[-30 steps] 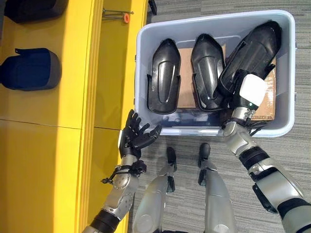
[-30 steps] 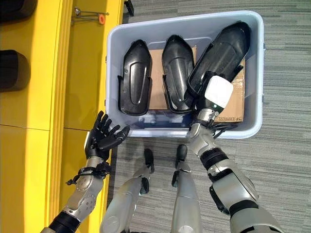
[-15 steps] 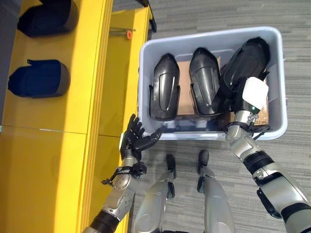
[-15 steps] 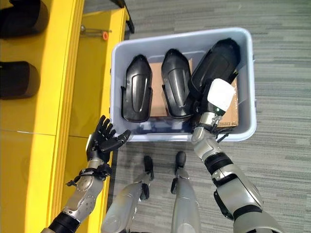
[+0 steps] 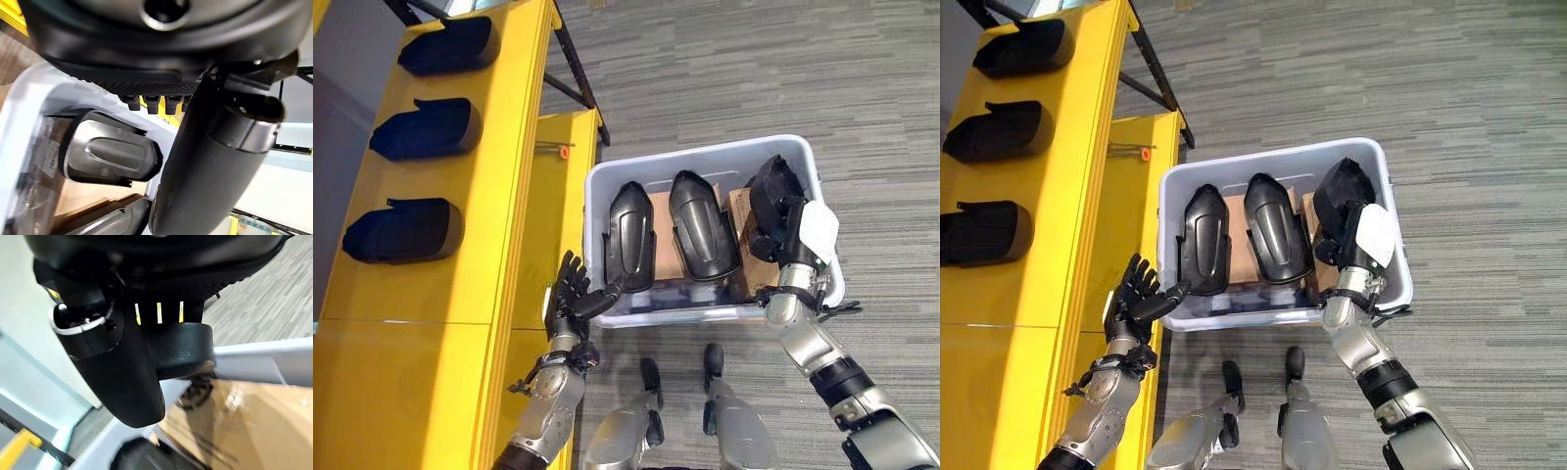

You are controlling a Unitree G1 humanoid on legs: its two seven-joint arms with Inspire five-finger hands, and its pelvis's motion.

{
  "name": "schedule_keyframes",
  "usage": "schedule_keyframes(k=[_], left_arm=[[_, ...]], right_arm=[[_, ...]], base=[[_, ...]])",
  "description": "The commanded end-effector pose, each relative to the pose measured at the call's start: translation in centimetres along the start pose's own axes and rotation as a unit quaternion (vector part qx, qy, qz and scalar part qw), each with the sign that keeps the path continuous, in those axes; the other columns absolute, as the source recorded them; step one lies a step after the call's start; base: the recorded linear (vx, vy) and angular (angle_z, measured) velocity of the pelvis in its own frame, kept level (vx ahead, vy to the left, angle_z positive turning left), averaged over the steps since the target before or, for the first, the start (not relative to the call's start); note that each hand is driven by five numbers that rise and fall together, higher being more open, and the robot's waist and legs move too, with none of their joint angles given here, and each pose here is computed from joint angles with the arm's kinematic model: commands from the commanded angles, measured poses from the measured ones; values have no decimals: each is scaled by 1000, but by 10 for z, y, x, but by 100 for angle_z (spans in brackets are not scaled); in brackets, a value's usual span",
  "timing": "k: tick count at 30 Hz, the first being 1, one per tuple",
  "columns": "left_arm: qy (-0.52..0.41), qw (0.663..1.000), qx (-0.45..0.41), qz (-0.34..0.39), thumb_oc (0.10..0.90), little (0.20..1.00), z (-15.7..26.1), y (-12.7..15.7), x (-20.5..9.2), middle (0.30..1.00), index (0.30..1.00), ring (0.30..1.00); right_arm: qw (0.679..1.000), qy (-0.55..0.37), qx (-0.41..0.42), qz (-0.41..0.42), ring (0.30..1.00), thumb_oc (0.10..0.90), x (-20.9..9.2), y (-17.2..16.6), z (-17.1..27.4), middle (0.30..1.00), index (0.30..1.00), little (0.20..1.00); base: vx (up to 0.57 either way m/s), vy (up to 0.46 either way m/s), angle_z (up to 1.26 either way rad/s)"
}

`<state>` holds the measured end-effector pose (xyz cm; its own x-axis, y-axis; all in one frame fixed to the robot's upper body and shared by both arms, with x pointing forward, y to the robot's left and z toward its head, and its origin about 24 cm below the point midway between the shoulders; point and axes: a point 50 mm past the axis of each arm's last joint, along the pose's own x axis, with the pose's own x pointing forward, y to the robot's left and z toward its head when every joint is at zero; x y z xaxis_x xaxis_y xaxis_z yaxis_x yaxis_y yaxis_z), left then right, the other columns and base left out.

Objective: Move parts from the plastic box to the shelf.

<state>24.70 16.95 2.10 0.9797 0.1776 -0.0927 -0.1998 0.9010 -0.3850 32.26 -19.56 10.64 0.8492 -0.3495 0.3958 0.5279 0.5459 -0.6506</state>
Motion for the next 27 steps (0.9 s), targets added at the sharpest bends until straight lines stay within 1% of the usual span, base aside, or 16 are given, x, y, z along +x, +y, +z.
schedule_keyframes(k=[1,7,14,16,22,25,27], left_arm=[[-42,999,8,-13,900,1000,13,0,-7,1000,1000,1000],[-24,999,21,-5,900,1000,2,4,-13,1000,1000,1000],[-17,999,37,14,900,1000,0,12,-16,1000,1000,1000],[-9,999,42,21,900,1000,-1,16,-17,1000,1000,1000],[2,999,42,21,900,1000,-4,22,-20,1000,1000,1000],[6,999,38,7,900,1000,-4,24,-20,1000,1000,1000],[17,999,41,-21,900,1000,-7,25,-22,1000,1000,1000]], right_arm=[[983,-141,75,-96,300,400,6,-29,50,300,300,300],[972,-188,105,-93,300,400,0,-46,63,300,300,300],[960,-238,139,-42,300,400,-9,-55,81,300,300,300],[949,-274,157,-10,300,400,-18,-56,92,300,300,300],[927,-336,163,29,300,400,-29,-56,111,300,300,300],[912,-376,157,43,300,400,-32,-55,123,300,300,300],[899,-408,152,49,300,400,-35,-55,132,300,300,300]], base=[[125,-29,-3],[91,-35,1],[18,-58,9],[-18,-119,4],[-26,-125,11],[-60,-143,22],[-52,-94,33]])
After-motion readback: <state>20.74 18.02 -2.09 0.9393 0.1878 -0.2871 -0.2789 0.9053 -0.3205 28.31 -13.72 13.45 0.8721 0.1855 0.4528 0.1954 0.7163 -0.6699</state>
